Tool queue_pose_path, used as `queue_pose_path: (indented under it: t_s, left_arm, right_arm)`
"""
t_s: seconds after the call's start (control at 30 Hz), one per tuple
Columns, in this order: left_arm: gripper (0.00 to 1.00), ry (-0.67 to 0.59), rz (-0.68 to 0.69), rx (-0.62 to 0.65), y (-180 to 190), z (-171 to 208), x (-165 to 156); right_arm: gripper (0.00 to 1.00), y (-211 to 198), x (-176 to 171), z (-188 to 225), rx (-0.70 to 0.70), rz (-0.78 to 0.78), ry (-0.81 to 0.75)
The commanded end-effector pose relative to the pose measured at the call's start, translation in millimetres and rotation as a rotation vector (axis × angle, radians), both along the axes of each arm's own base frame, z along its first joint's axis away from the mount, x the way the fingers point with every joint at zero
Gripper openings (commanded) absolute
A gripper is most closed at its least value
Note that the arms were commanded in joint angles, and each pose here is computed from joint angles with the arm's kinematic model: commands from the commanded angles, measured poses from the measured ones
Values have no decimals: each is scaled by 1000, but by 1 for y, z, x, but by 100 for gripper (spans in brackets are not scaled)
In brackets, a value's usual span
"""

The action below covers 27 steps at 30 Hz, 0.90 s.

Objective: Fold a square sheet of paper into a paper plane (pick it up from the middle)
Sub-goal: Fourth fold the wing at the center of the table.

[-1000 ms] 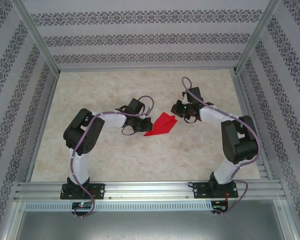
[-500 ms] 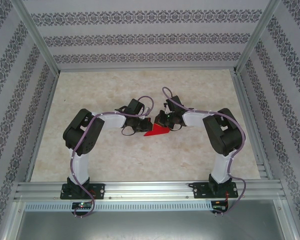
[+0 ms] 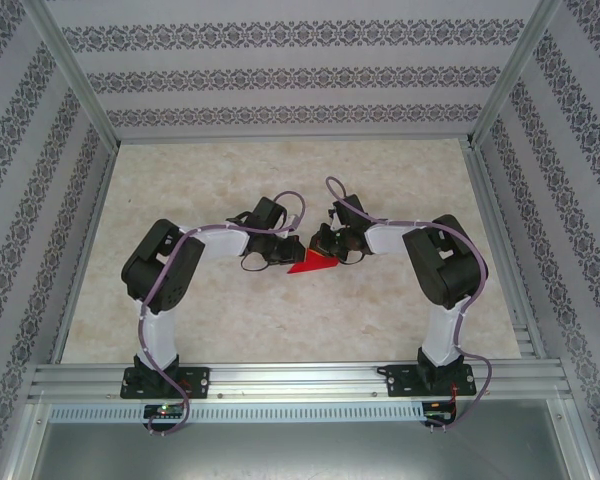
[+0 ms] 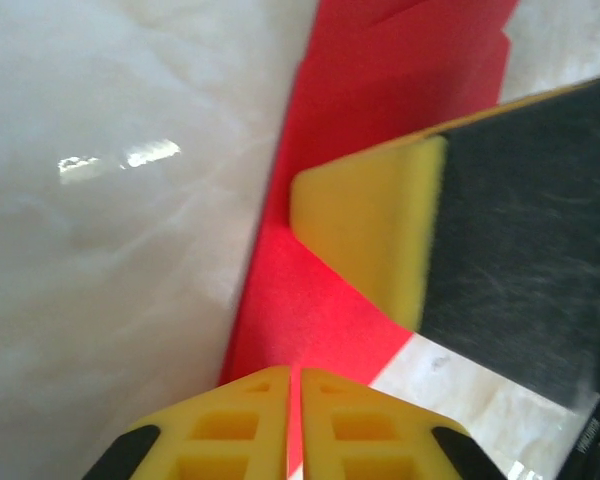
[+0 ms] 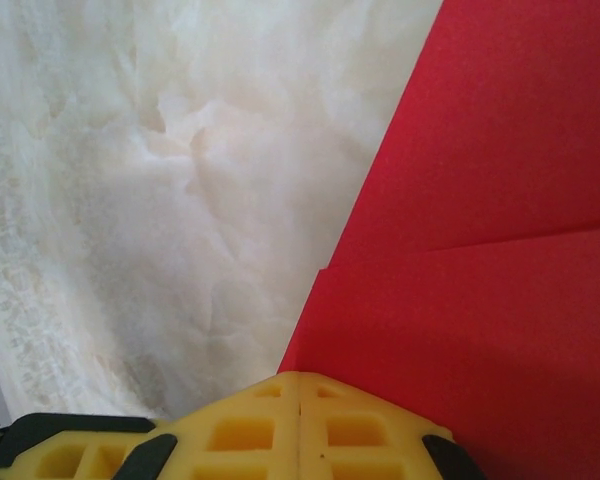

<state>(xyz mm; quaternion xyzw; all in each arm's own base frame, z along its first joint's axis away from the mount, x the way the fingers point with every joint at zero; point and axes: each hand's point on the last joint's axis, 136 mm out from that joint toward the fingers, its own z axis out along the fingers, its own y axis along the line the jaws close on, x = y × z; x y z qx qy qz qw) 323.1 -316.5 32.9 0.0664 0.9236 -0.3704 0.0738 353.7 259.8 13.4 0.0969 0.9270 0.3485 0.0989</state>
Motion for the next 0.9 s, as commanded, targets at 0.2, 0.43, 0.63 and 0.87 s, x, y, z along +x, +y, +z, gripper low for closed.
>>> queue_pose_path:
  t_s: [0.2, 0.43, 0.63, 0.87]
  left_arm:
    - [17, 95, -6, -66, -1, 6, -17]
    - [18, 121, 13, 36, 13, -12, -23]
    - [17, 116, 33, 117, 25, -23, -22]
    - [17, 115, 37, 155, 31, -27, -23]
  right_arm:
    - [0, -24, -18, -42, -107, -22, 104]
    - [0, -25, -19, -45, -118, -21, 114]
    - [0, -27, -20, -46, -125, -17, 117]
    - [0, -27, -21, -47, -128, -13, 123]
